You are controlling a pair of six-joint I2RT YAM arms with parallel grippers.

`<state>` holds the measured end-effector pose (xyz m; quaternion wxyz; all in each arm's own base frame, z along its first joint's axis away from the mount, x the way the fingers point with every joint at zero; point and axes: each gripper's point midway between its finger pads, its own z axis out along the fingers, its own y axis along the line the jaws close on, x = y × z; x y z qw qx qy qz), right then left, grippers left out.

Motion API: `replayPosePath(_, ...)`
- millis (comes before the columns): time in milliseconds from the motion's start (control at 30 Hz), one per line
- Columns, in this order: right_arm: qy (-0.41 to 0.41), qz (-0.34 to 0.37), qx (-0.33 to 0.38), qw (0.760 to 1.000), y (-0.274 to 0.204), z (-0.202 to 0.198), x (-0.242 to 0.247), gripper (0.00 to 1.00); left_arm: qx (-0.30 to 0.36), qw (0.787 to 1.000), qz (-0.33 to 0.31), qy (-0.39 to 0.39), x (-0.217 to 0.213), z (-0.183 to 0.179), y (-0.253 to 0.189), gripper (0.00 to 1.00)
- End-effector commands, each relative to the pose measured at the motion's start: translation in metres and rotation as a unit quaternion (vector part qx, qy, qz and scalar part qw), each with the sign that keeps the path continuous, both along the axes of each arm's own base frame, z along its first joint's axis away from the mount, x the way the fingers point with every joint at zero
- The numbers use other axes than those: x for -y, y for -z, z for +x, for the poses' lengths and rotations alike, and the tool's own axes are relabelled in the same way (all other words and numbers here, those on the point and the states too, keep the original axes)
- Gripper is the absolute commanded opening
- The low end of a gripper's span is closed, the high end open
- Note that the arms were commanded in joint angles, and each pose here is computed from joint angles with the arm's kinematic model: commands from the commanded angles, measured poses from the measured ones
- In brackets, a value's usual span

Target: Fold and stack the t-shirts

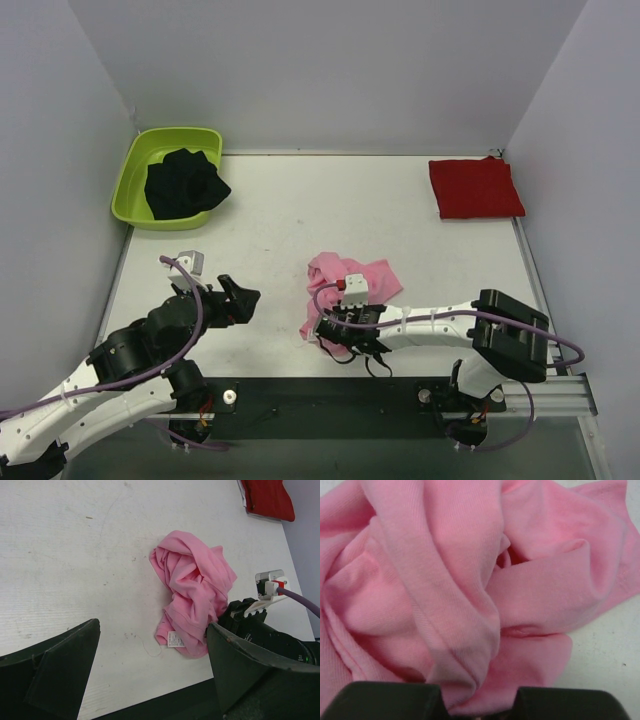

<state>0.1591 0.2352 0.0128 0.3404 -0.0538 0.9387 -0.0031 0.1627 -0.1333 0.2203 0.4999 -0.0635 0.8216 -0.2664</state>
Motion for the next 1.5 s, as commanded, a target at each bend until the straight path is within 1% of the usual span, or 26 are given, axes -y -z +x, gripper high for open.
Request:
replayPosePath(0,0.005,-0.034,-0.003,0.999,0.004,0.009,0.014,0.00,0.009,1.000,0.002,-0.005,-0.004,0.001,-0.012,0.97)
replayPosePath(233,-0.009,-0.038,0.005,0.999,-0.007,0.014,0.014,0.00,0.005,1.000,0.002,-0.006,-0.004,0.001,-0.006,0.97)
replayPosePath(300,-0.015,-0.022,0.030,0.999,-0.033,0.024,0.005,0.00,0.007,1.000,0.000,-0.005,-0.003,0.001,-0.007,0.97)
replayPosePath(367,-0.029,-0.039,0.059,0.997,-0.061,0.042,0.007,0.00,0.010,1.000,0.001,-0.004,0.000,0.003,-0.008,0.97)
replayPosePath(400,-0.032,-0.010,0.083,0.996,-0.095,0.058,-0.008,0.00,0.010,1.000,0.005,-0.005,0.001,0.005,-0.008,0.97)
replayPosePath(467,-0.055,0.000,0.099,0.994,-0.135,0.079,-0.018,0.00,0.014,1.000,0.002,-0.003,0.004,0.006,-0.012,0.97)
replayPosePath(533,-0.072,0.042,0.141,0.987,-0.205,0.092,-0.040,0.00,0.014,1.000,0.003,-0.003,0.006,0.008,-0.015,0.97)
replayPosePath(567,-0.090,0.043,0.158,0.982,-0.229,0.093,-0.042,0.00,0.014,1.000,0.000,0.000,0.008,0.008,-0.017,0.97)
replayPosePath(600,-0.096,0.070,0.183,0.976,-0.271,0.094,-0.047,0.00,0.015,1.000,-0.001,0.001,0.008,0.008,-0.018,0.97)
replayPosePath(667,-0.103,0.091,0.216,0.967,-0.314,0.087,-0.039,0.00,0.016,1.000,0.000,0.000,0.007,0.007,-0.018,0.97)
replayPosePath(767,-0.114,0.106,0.249,0.956,-0.362,0.071,-0.019,0.00,0.020,1.000,-0.008,0.001,0.006,0.006,-0.020,0.97)
replayPosePath(800,-0.108,0.114,0.260,0.953,-0.374,0.061,0.000,0.00,0.023,1.000,-0.013,0.001,0.005,0.006,-0.022,0.97)
replayPosePath(867,-0.091,0.103,0.261,0.955,-0.365,0.052,0.026,0.00,0.025,1.000,-0.016,0.001,0.006,0.006,-0.023,0.97)
replayPosePath(900,-0.064,0.094,0.272,0.955,-0.367,0.046,0.059,0.00,0.027,1.000,-0.014,0.003,0.007,0.006,-0.023,0.97)
replayPosePath(967,-0.014,0.087,0.270,0.959,-0.343,0.037,0.101,0.00,0.030,0.999,-0.017,0.005,0.009,0.008,-0.024,0.97)
replayPosePath(1000,0.015,0.046,0.270,0.962,-0.328,0.033,0.130,0.00,0.030,0.999,-0.014,0.008,0.011,0.009,-0.024,0.97)
replayPosePath(1033,0.053,0.067,0.266,0.960,-0.318,0.029,0.145,0.00,0.030,0.999,-0.013,0.013,0.014,0.009,-0.023,0.97)
replayPosePath(1100,0.086,0.039,0.254,0.963,-0.290,0.013,0.190,0.00,0.029,0.999,-0.011,0.016,0.020,0.011,-0.022,0.97)
replayPosePath(1167,0.134,0.054,0.247,0.958,-0.275,0.004,0.215,0.00,0.031,0.999,-0.017,0.026,0.028,0.013,-0.024,0.97)
replayPosePath(1200,0.138,0.015,0.229,0.964,-0.259,-0.004,0.231,0.00,0.026,0.999,-0.014,0.031,0.033,0.014,-0.020,0.97)
replayPosePath(1267,0.166,0.015,0.211,0.963,-0.246,-0.010,0.239,0.00,0.021,0.999,-0.018,0.047,0.046,0.015,-0.017,0.97)
replayPosePath(1300,0.165,-0.002,0.201,0.966,-0.239,-0.013,0.242,0.00,0.019,0.998,-0.019,0.052,0.050,0.016,-0.016,0.97)
replayPosePath(1367,0.170,0.004,0.195,0.966,-0.236,-0.012,0.237,0.00,0.013,0.998,-0.020,0.064,0.062,0.017,-0.012,0.97)
replayPosePath(1400,0.166,0.007,0.197,0.966,-0.239,-0.010,0.233,0.06,0.011,0.997,-0.021,0.070,0.066,0.018,-0.010,0.97)
replayPosePath(1433,0.162,0.009,0.199,0.967,-0.240,-0.008,0.229,0.18,0.012,0.996,-0.028,0.079,0.073,0.018,-0.013,0.97)
replayPosePath(1467,0.151,0.009,0.201,0.968,-0.244,-0.003,0.219,0.42,0.007,0.996,-0.024,0.085,0.079,0.019,-0.009,0.97)
